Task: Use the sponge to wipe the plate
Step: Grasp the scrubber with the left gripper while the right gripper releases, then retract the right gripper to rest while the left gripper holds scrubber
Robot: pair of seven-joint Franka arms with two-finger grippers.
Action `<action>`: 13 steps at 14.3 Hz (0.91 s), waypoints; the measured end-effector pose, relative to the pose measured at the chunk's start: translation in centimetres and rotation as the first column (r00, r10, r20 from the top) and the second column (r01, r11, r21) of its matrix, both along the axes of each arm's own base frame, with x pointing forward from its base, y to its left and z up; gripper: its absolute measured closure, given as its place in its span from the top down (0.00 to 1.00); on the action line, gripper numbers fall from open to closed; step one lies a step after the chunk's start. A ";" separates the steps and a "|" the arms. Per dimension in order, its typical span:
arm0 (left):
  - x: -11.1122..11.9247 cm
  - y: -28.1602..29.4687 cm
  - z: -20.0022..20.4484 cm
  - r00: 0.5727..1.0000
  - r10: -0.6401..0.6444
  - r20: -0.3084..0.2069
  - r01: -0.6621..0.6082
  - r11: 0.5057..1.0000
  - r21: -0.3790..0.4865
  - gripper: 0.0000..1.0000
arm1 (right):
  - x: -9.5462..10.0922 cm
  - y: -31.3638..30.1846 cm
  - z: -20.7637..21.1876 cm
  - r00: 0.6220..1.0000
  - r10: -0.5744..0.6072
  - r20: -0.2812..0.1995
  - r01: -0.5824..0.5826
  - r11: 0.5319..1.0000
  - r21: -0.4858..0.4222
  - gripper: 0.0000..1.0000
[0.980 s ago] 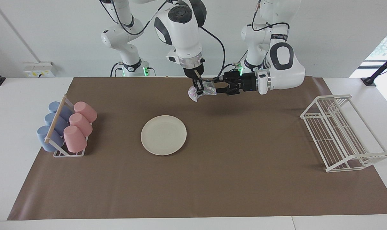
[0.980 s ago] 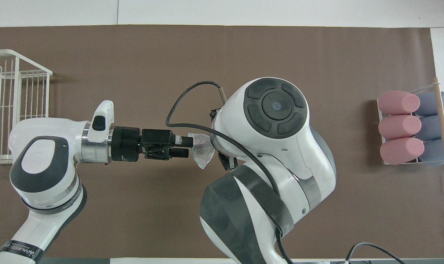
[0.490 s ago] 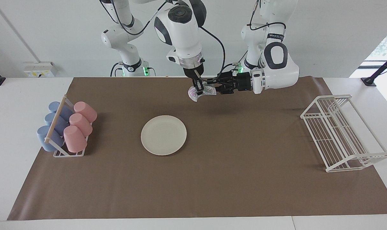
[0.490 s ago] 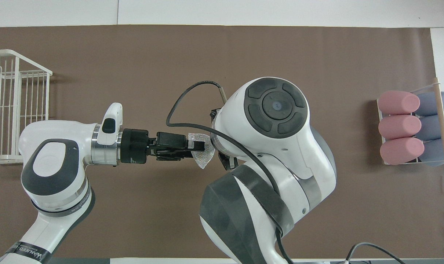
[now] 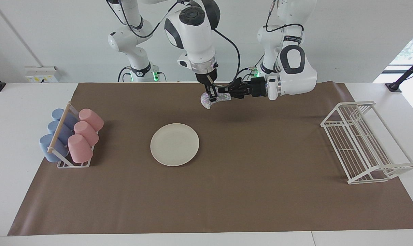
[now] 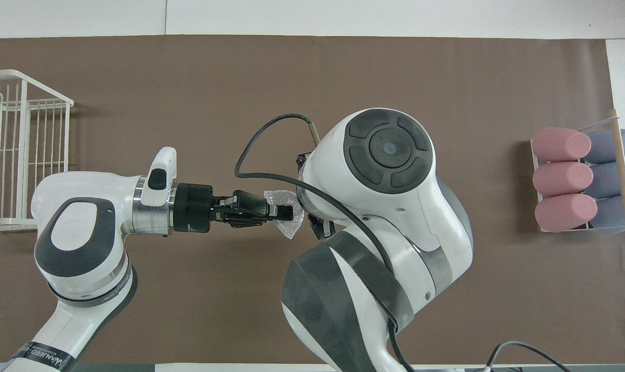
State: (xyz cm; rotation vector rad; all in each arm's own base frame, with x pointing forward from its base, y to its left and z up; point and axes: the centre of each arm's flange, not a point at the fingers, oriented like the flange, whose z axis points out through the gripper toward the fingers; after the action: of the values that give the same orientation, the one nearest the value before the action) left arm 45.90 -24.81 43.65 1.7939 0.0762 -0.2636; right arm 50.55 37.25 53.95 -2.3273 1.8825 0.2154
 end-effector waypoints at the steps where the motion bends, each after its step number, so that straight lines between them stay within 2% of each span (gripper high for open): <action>1: 0.0 0.0 0.0 1.000 0.001 0.000 -0.001 1.000 0.000 0.06 | 0.0 0.0 0.0 1.000 0.000 0.001 0.000 1.000 0.001 0.11; 2: 0.0 0.0 0.0 1.000 0.002 0.000 -0.002 1.000 0.000 0.06 | 0.0 0.1 0.0 1.000 0.000 0.004 0.000 1.000 0.003 0.11; 3: 0.0 0.1 0.0 1.000 0.003 0.000 -0.003 1.000 0.000 0.06 | 0.1 0.1 0.1 1.000 -0.001 0.011 0.001 1.000 0.006 0.18; 5: 0.0 0.2 0.0 1.000 0.005 -0.001 -0.005 1.000 0.001 0.06 | 0.2 0.1 0.2 1.000 0.008 0.024 -0.008 1.000 0.010 0.40; 6: 0.0 0.2 -0.1 1.000 0.005 -0.002 -0.005 1.000 0.001 0.06 | 0.3 0.1 0.2 0.999 0.038 0.035 -0.039 0.999 0.010 0.52; 8: 0.0 0.3 -0.2 1.000 0.008 -0.004 -0.008 1.000 0.003 0.06 | 0.8 -0.8 0.5 0.987 0.148 0.067 -0.149 0.989 0.005 0.72; 10: 0.0 0.6 -0.5 1.000 0.017 -0.008 -0.017 1.000 0.008 0.06 | 2.0 -3.7 0.9 0.950 0.293 0.109 -0.294 0.956 -0.009 0.92; 11: 0.0 0.8 -0.7 1.000 0.023 -0.011 -0.023 1.000 0.012 0.06 | 2.7 -5.8 1.1 0.919 0.371 0.132 -0.371 0.928 -0.019 1.00; 13: 0.3 1.6 -1.0 0.999 0.037 -0.005 -0.036 0.999 0.035 0.06 | 4.0 -10.7 1.9 0.847 0.501 0.177 -0.502 0.864 -0.045 1.00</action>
State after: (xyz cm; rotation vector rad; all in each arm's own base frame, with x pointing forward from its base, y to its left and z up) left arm 46.24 -23.17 42.65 1.8250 0.1182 -0.2427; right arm 54.59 26.50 55.88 -2.6883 1.1567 0.0507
